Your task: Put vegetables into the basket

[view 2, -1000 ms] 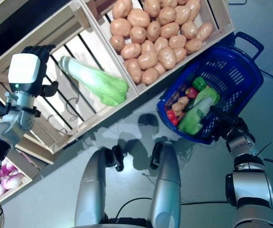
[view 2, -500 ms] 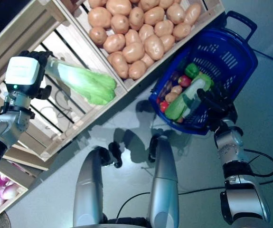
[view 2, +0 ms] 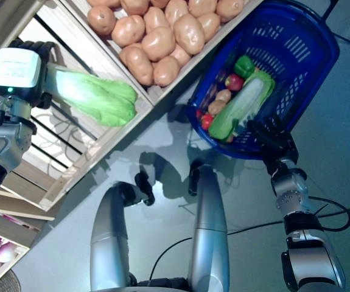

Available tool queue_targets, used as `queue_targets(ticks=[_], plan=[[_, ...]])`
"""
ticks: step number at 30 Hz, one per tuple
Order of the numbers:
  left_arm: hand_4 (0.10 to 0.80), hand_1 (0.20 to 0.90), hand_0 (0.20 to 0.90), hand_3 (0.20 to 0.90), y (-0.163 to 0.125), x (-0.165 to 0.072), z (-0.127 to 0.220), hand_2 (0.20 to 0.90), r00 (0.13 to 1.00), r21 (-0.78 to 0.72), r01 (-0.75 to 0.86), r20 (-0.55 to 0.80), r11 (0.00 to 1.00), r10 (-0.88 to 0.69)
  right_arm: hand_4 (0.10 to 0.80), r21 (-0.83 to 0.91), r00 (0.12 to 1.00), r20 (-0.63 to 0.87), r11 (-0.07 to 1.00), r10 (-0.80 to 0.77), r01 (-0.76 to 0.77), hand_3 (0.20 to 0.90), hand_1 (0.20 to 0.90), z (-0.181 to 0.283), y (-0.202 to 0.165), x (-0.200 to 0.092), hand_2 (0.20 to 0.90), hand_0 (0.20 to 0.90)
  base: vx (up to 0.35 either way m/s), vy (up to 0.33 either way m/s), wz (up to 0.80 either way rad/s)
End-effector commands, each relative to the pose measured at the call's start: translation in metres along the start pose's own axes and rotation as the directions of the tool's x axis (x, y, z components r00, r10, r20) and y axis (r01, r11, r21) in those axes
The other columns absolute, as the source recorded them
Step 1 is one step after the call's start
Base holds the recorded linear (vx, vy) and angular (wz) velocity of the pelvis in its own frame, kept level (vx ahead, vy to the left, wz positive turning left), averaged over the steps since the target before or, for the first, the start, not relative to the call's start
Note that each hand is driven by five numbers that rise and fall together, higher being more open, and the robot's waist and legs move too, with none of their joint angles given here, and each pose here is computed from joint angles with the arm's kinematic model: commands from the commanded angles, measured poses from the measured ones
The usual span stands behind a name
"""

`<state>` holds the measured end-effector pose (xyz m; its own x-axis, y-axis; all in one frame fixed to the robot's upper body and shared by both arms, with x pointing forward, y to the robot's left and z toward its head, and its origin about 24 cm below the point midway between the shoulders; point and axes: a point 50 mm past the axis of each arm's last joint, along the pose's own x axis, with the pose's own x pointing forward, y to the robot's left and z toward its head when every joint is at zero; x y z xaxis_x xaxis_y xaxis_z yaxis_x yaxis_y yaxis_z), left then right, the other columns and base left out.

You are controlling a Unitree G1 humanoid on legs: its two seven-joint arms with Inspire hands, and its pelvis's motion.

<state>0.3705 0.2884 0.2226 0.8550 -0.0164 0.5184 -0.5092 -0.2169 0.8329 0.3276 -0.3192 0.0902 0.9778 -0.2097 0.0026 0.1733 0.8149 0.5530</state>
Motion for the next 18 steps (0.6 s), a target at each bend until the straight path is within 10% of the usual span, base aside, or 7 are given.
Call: queue_targets(ticks=[1,18], plan=[[0.800,0.900,0.900,0.900,0.046,0.016,-0.058,0.900,0.971,0.172,-0.060,-0.220,0.983,0.097,0.800,0.017,0.982,0.170,0.996,0.087,-0.092,0.900,0.900,0.040,0.011,0.004,0.900,0.900,0.000,0.000,0.00],[0.800,0.900,0.900,0.900,0.043,0.022,-0.069,0.900,0.899,0.111,0.204,-0.415,0.973,-0.141,0.800,0.041,0.973,0.206,0.993,0.104,-0.115,0.900,0.900,0.051,0.033,0.010,0.900,0.900,-0.003,-0.002,-0.04]])
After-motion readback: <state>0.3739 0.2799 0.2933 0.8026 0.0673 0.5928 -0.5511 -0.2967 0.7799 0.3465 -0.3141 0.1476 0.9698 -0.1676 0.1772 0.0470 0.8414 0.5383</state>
